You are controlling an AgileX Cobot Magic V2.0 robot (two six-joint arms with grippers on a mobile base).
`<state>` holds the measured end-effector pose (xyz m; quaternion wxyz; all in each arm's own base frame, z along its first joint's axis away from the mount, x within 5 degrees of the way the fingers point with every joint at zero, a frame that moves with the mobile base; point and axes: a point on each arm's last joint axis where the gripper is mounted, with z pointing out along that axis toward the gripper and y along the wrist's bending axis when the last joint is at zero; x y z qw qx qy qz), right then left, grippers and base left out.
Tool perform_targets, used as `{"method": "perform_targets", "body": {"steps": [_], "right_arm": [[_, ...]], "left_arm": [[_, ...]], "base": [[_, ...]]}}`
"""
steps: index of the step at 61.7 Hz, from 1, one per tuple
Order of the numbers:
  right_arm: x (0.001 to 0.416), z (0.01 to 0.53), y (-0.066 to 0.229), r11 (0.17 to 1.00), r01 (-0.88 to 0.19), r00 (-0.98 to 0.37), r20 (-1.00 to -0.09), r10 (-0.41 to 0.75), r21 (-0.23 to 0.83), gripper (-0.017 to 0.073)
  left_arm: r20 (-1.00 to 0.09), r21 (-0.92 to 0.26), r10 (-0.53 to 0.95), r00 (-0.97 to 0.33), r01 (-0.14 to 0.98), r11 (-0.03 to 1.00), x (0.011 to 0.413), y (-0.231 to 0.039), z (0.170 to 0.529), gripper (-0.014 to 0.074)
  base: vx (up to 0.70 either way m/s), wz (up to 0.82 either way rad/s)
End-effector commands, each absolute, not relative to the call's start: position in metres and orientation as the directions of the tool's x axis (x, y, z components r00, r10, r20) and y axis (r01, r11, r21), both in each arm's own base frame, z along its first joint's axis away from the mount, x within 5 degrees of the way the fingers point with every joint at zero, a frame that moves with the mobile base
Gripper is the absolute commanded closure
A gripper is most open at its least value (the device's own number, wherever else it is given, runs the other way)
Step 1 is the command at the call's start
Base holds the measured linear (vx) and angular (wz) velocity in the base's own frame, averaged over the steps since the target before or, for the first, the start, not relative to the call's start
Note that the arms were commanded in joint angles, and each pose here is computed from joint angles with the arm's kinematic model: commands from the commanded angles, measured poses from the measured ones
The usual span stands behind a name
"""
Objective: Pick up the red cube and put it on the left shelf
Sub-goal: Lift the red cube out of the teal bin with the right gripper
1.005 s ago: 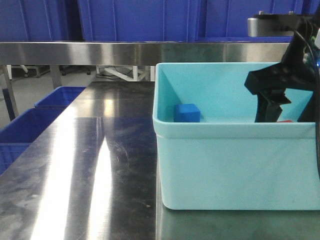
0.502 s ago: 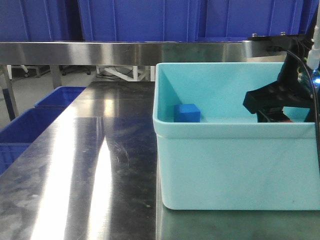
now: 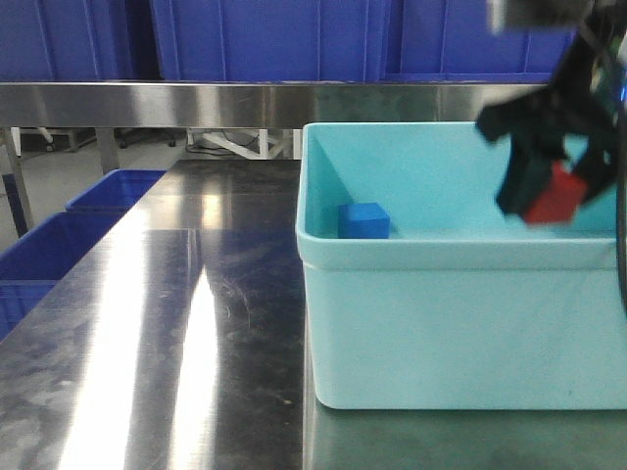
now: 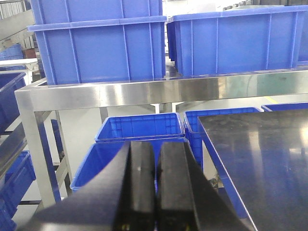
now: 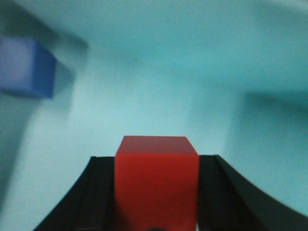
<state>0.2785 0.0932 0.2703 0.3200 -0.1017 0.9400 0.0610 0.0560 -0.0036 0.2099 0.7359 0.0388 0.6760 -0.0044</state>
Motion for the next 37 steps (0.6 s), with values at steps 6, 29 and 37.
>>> {"method": "perform_targets", "body": {"steps": [6, 29, 37], "right_arm": [[0.255, 0.347, 0.075, 0.97, -0.235, -0.452, -0.891, -0.049, 0.065, 0.0501], [0.159, 0.357, 0.006, 0.997, -0.021, -0.188, -0.98, 0.064, 0.069, 0.0501], [0.132, 0.345, 0.003, 0.998, -0.007, -0.152, -0.986, 0.068, 0.07, 0.0501]], "left_arm": [[-0.99, 0.046, 0.038, 0.138, 0.052, 0.998, 0.057, -0.003, 0.209, 0.0488], [-0.99, 0.046, 0.038, 0.138, 0.052, 0.998, 0.057, -0.003, 0.209, 0.0488], [-0.99, 0.046, 0.038, 0.138, 0.052, 0.998, 0.057, -0.003, 0.209, 0.0488]], "base": [[0.0, 0.0], [0.0, 0.0], [0.0, 0.0]]}}
